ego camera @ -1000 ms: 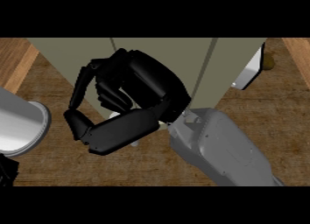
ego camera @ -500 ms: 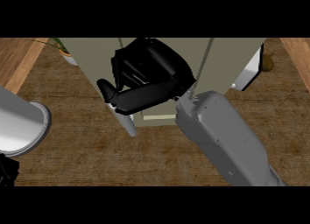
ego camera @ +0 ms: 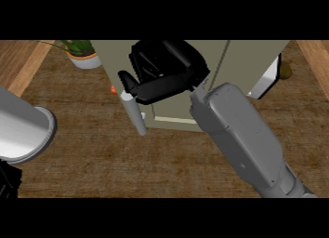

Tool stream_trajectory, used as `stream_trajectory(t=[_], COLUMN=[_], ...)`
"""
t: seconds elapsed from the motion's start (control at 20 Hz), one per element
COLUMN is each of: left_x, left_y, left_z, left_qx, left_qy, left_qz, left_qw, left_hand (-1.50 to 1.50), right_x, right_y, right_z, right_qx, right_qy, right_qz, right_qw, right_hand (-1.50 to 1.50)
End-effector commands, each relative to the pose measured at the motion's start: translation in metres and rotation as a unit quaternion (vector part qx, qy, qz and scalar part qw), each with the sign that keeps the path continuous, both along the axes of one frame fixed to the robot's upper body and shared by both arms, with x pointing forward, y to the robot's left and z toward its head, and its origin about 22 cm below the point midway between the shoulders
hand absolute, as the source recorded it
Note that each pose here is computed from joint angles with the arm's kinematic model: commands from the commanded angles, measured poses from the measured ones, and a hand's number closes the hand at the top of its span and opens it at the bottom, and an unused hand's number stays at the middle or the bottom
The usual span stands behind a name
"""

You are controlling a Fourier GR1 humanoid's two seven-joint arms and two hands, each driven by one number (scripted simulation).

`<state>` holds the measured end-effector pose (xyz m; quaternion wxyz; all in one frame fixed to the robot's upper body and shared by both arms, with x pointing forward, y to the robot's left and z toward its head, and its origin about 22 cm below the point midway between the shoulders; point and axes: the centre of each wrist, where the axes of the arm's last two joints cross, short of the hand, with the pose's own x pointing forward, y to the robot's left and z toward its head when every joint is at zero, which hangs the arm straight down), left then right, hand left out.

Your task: Pick up the wine, place it into the cabinet and close the cabinet

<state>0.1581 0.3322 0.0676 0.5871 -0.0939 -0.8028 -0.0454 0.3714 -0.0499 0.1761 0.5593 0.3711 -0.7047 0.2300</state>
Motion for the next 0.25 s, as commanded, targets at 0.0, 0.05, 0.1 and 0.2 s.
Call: stream_trajectory(t=[0.0, 0.05, 0.1, 0.2], left_x=[0.014, 0.006, 0.005, 0.007], left_y=[0.004, -0.006, 0.000, -0.001], left_z=[0.017, -0.001, -0.010, 0.001], left_qx=[0.003, -0.004, -0.007, -0.004], left_qy=[-0.008, -0.003, 0.007, 0.000], left_qz=[-0.006, -0.005, -0.010, -0.009], left_qw=[0.9999, 1.0000, 0.9999, 1.0000], left_hand=[1.50, 1.50, 1.50, 1.50], right_x=[0.034, 0.033, 0.040, 0.034], right_y=[-0.043, -0.032, -0.044, -0.030], right_z=[-0.026, -0.021, -0.005, -0.017], right_qx=[-0.024, -0.032, -0.020, -0.025], right_qy=[0.042, 0.037, 0.032, 0.031], right_qz=[-0.086, -0.087, -0.090, -0.084], right_qw=[0.995, 0.995, 0.995, 0.996], right_hand=[1.50, 1.50, 1.50, 1.50])
